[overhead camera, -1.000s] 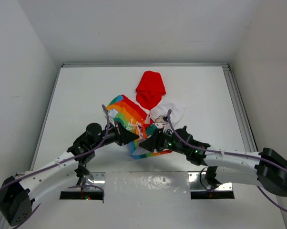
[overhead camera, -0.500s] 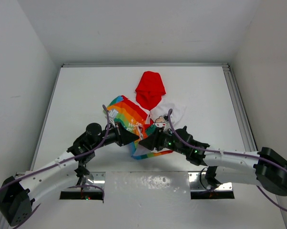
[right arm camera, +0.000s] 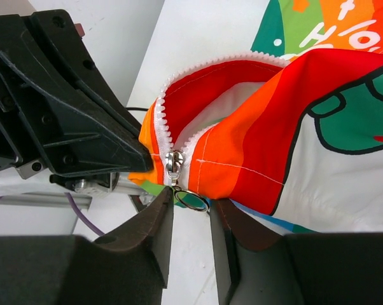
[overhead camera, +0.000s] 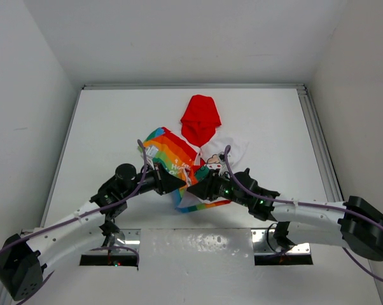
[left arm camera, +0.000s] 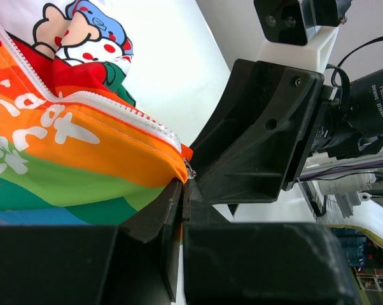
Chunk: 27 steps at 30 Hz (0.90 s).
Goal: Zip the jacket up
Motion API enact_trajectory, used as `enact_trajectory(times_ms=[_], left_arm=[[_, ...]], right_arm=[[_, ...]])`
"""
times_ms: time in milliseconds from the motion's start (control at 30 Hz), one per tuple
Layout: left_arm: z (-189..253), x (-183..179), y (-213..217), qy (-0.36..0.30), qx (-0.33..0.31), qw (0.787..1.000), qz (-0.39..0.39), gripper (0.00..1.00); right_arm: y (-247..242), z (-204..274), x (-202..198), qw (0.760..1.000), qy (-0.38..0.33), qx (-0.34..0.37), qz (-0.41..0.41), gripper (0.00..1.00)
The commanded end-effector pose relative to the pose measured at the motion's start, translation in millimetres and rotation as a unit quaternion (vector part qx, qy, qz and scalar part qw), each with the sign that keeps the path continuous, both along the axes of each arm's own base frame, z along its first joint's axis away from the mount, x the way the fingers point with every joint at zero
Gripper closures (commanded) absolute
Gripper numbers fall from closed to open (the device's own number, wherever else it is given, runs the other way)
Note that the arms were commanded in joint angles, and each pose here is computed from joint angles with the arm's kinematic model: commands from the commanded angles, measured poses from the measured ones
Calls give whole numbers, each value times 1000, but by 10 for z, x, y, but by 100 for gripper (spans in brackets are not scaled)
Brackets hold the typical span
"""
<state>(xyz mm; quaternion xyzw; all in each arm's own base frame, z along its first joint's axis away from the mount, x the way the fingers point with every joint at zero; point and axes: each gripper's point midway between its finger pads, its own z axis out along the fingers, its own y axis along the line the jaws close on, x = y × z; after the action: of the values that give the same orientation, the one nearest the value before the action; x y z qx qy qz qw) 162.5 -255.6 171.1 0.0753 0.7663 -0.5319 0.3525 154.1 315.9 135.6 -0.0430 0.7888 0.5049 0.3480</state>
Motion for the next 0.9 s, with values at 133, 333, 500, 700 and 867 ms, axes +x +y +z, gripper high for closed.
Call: enact_trajectory(times_ms=[133, 333, 500, 700, 867], left_arm=[[71, 5, -20, -18, -11, 1000, -4, 100], [25, 6, -16, -14, -5, 1000, -4, 100], [-31, 17, 7, -13, 11, 1000, 0, 100], [-200, 33, 83, -3, 46, 999, 14, 100], [-366, 25, 124, 4, 67, 998, 17, 100]], right_arm=[[8, 124, 33, 1000, -16, 18, -6, 79], [28, 202, -29, 1000, -8, 26, 9, 87], [39, 276, -42, 1000, 0, 27, 11, 100], [132, 386, -100, 999, 13, 29, 36, 100], [202, 527, -80, 998, 9, 49, 40, 100]])
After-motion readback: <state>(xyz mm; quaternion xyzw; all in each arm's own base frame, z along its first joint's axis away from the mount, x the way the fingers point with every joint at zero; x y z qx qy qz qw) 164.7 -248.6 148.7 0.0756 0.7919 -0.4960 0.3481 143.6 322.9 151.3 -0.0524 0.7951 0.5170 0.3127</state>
